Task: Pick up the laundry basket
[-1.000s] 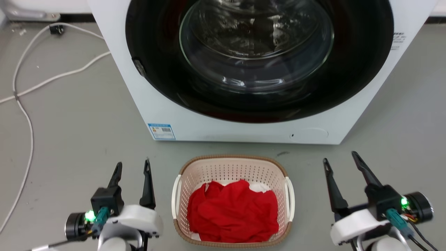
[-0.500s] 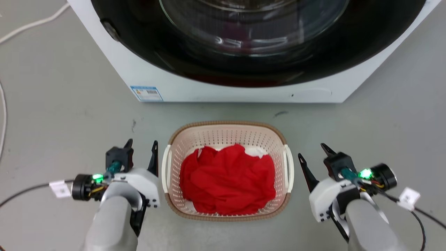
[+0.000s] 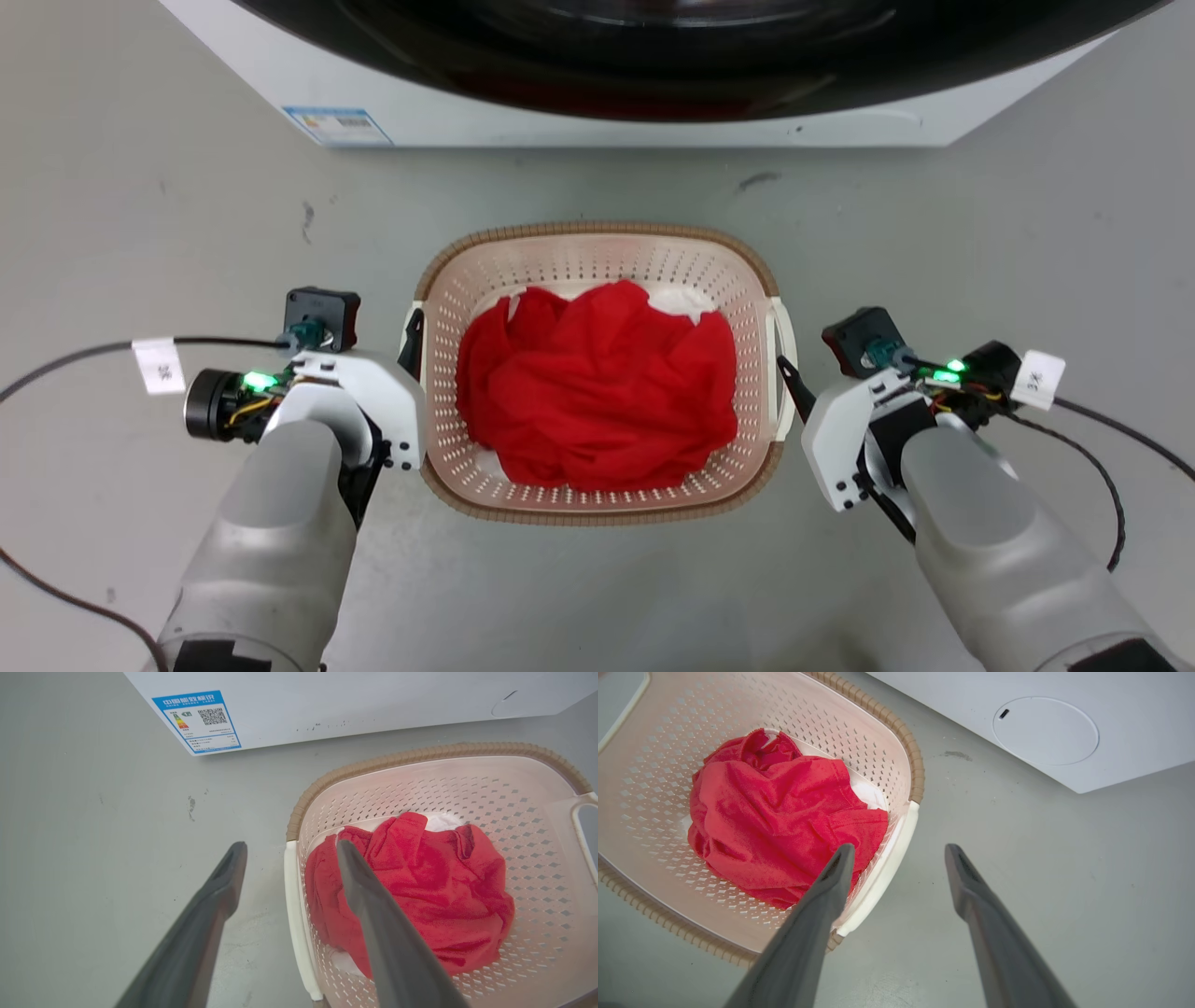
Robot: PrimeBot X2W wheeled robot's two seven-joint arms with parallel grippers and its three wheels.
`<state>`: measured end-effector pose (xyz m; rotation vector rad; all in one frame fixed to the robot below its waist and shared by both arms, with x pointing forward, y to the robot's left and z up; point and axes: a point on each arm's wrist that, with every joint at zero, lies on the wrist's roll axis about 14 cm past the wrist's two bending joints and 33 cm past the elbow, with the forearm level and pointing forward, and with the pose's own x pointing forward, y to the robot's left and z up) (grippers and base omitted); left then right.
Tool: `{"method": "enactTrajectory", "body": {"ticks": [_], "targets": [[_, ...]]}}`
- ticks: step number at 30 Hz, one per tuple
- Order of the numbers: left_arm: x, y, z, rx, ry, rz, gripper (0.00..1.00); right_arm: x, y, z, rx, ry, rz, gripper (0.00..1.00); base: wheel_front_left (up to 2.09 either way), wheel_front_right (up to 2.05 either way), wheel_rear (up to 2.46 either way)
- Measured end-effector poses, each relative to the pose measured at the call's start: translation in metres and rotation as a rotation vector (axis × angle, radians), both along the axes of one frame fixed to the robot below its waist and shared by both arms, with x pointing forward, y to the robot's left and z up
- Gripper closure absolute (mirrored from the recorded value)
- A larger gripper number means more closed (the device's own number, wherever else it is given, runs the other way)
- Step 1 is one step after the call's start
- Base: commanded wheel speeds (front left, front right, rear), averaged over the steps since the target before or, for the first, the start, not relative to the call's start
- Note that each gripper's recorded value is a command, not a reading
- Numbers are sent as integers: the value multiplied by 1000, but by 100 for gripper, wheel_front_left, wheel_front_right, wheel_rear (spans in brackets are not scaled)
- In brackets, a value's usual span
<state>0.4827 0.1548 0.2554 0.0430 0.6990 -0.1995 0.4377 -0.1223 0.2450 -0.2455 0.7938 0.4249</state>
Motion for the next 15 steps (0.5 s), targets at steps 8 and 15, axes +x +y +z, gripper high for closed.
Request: {"method": "enactTrajectory", "body": {"ticks": [8, 15], "targets": [[-4, -5, -44, 8, 136, -23, 0, 2, 3, -35, -3, 112, 6, 0, 0, 0, 0], [-11, -11, -73, 3, 219, -36, 0, 0, 7, -58, -3, 177, 15, 0, 0, 0, 0]]}}
